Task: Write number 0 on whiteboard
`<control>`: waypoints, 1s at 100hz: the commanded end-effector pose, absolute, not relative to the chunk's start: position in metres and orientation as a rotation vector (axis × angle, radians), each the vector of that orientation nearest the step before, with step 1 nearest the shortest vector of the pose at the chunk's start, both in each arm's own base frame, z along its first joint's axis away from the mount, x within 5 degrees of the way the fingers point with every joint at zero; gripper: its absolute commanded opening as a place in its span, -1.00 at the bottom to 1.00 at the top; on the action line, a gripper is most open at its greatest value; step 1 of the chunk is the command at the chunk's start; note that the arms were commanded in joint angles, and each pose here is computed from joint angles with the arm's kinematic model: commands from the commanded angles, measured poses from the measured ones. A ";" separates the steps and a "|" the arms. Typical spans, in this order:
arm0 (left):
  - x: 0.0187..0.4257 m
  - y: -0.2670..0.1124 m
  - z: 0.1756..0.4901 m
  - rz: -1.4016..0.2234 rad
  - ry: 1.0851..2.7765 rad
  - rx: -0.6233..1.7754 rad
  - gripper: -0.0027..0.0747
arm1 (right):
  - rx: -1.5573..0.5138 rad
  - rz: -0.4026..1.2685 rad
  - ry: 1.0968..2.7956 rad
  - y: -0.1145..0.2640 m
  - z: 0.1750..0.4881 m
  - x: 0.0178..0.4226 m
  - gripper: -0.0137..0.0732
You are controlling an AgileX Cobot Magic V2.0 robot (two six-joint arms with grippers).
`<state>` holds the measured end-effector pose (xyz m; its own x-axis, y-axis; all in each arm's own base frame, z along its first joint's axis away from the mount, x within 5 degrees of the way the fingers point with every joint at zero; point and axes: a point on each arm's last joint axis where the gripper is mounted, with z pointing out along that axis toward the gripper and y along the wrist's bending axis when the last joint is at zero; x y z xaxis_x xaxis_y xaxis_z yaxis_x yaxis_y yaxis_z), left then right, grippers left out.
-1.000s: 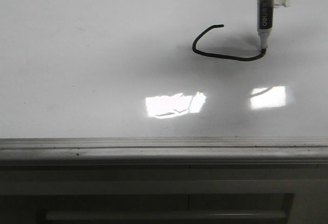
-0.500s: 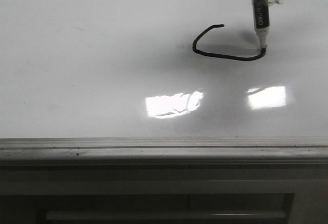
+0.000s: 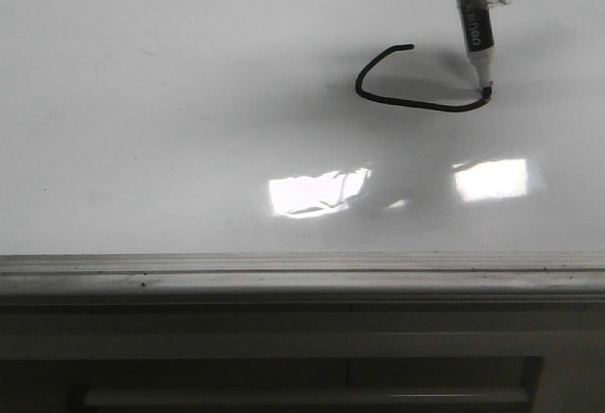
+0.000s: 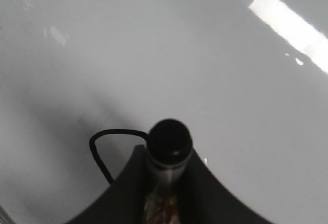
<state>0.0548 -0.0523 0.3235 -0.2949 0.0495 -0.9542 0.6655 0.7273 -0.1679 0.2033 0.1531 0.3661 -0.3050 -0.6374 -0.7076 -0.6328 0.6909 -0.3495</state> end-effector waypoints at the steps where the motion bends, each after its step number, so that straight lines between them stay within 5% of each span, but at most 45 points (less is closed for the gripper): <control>1: 0.054 -0.055 0.340 -0.741 1.685 0.535 -0.98 | -0.993 -0.087 1.883 0.150 0.379 0.208 -0.79; 100: 0.054 -0.056 0.338 -0.749 1.682 0.535 -0.98 | -0.960 0.004 1.721 0.160 0.392 0.211 -0.79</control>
